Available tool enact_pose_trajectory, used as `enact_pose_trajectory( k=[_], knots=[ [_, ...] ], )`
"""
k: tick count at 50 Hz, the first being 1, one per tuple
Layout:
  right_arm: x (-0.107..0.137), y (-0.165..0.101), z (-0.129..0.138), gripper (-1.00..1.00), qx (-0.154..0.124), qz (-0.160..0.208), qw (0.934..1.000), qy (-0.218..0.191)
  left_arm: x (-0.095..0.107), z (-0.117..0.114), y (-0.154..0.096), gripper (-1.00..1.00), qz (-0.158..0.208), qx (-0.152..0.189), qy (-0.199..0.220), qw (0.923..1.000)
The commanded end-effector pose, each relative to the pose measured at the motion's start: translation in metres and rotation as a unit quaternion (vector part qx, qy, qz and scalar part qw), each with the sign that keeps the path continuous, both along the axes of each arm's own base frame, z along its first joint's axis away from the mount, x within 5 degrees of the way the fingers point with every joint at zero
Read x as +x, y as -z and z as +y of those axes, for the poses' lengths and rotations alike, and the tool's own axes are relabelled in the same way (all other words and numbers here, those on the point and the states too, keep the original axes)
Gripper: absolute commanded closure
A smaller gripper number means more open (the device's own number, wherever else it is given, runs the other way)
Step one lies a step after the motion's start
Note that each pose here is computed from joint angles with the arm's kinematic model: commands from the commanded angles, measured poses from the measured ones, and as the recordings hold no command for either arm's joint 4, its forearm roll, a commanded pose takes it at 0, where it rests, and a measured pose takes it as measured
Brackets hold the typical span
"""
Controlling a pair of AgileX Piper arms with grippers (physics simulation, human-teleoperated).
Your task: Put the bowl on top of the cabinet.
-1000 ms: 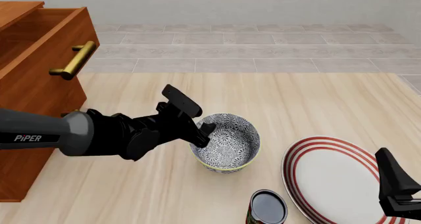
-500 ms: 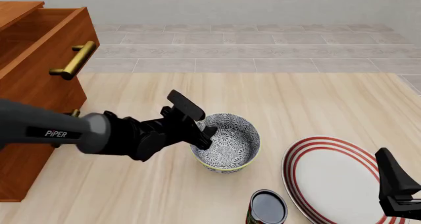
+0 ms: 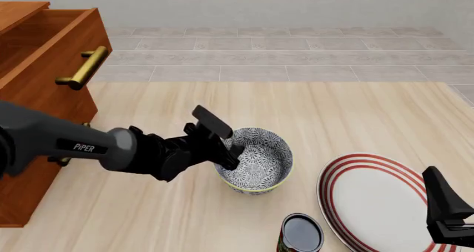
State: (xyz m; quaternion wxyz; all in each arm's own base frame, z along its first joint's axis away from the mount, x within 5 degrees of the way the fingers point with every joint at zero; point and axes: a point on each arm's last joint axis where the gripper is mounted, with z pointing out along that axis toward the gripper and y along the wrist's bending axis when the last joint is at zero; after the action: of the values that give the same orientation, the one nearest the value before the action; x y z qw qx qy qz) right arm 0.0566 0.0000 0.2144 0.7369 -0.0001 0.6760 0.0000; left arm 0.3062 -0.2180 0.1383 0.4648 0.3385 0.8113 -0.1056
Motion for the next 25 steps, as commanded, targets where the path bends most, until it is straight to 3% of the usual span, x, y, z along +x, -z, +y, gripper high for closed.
enact_pose_trajectory(
  k=[1,25],
  knots=[
    [0.0,0.0,0.0,-1.0,0.0,0.0,1.0,0.0,0.004,-0.001,0.008,-1.0,0.003,0.005,0.0,1.0],
    [0.0,0.0,0.0,-1.0,0.0,0.0,1.0,0.0,0.011,-0.001,0.021,-1.0,0.007,0.012,-0.004,0.9999]
  ],
)
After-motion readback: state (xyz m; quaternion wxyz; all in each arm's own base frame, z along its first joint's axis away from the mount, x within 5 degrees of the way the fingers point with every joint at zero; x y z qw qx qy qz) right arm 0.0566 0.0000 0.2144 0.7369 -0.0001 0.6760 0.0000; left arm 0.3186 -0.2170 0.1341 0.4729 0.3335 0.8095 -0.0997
